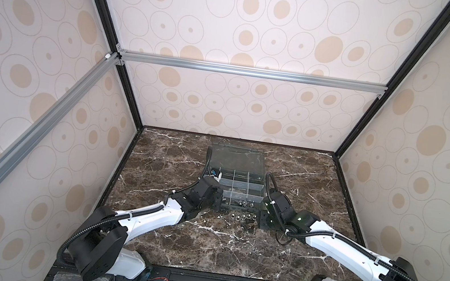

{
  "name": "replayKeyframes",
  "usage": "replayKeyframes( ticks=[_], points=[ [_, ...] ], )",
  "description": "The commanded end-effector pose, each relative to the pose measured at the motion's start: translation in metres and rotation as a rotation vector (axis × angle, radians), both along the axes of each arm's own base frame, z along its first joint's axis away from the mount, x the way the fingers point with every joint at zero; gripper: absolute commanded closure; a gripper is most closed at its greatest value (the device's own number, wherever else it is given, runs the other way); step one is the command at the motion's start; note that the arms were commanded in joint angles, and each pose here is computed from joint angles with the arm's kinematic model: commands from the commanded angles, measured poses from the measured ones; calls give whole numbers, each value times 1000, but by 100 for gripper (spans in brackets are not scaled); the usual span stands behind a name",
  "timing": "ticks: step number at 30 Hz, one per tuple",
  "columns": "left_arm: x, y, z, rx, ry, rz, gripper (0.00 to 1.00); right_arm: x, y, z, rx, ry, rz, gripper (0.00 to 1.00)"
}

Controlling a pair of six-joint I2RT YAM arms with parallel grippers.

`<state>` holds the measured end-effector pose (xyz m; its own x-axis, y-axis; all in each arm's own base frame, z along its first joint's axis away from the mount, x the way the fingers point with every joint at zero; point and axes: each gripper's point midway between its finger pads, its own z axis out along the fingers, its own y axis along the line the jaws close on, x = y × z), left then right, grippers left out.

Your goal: Sort the screws and nuts into containers

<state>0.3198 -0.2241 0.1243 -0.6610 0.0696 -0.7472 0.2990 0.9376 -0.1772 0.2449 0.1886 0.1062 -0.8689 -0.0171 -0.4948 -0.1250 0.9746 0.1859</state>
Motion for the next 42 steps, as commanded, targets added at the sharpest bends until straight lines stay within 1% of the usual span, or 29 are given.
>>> replayKeyframes(
  ticks=[1,13,23,27,39,41,42],
  points=[
    [13,4,23,-21,-55,8,84,-1,-5,-2,-9,6,-21,47],
    [43,22,18,-3,-48,33,84,-5,-11,-1,-8,2,-39,47],
    [50,32,5,12,-23,47,85,-3,-12,0,-12,-4,-43,47],
    [58,37,2,18,-20,58,84,-4,-11,-3,-14,5,-39,47],
    [86,34,-16,38,22,58,84,-4,-14,-3,-18,-2,-44,47],
    [89,35,-17,35,23,64,83,-4,-14,-3,-18,-3,-45,46],
    [89,36,-18,35,26,67,81,-5,-14,-2,-18,-3,-44,46]
  ],
)
